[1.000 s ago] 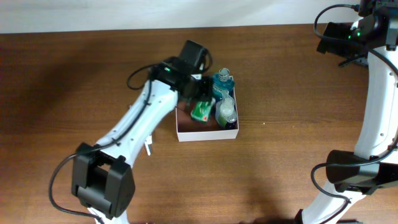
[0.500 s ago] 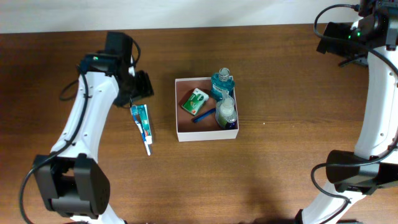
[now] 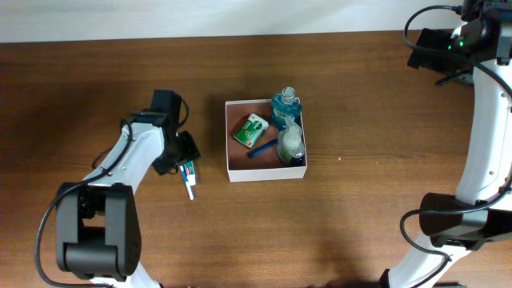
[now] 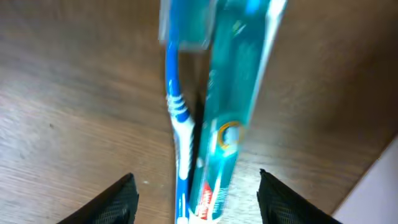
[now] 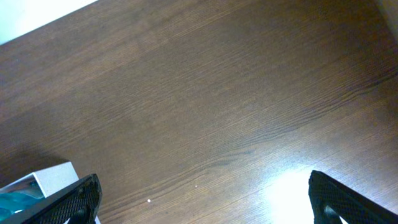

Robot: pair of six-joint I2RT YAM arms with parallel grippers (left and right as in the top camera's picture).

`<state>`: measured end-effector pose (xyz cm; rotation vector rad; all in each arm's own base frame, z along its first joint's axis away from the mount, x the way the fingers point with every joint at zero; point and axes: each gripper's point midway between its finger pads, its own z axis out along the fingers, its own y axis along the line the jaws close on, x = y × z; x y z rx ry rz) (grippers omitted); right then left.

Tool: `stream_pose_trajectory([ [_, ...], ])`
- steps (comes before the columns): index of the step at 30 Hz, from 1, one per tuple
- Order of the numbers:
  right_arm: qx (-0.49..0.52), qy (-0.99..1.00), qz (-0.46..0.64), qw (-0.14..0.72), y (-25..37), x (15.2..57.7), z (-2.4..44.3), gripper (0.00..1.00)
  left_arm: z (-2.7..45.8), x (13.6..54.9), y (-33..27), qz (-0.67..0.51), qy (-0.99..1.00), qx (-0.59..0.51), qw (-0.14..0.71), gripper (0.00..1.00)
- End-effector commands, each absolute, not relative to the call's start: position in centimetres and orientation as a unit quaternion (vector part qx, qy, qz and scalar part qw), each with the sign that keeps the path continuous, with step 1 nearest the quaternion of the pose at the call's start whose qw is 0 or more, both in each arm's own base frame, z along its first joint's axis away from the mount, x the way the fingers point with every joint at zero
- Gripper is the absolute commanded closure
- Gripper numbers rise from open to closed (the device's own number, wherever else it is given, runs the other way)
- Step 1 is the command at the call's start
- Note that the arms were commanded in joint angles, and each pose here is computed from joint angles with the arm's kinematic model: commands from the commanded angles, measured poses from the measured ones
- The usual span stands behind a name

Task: Pack container
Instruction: 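Move the left gripper back over the toothbrush and toothpaste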

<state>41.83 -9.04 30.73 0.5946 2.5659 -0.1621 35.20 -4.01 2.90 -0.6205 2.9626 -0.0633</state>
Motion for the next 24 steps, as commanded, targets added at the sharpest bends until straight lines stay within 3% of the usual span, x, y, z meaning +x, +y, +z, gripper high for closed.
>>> stream_pose_trajectory([
  [1, 0.222, 0.940, -0.059, 0.253, -9.3, 41.9, 30.9, 0.01, 1.8, 33.9, -3.4, -0.027, 0.966, -0.253, 0.036, 0.37],
  [12, 0.222, 0.940, -0.059, 0.253, -9.3, 41.9, 30.9, 0.01, 1.8, 35.0, -3.0, -0.035, 0.962, -0.266, 0.058, 0.44],
  [13, 0.222, 0.940, -0.059, 0.253, -9.3, 41.9, 30.9, 0.01, 1.9, 35.6, -2.9, -0.036, 0.961, -0.266, 0.070, 0.50],
  [15, 0.222, 0.940, -0.059, 0.253, -9.3, 41.9, 30.9, 0.01, 2.0, 36.2, -2.8, -0.033, 0.960, -0.266, 0.083, 0.52],
  [24, 0.222, 0.940, -0.059, 0.253, -9.3, 41.9, 30.9, 0.01, 2.0, 36.3, -1.9, -0.014, 0.958, -0.270, 0.092, 0.52],
])
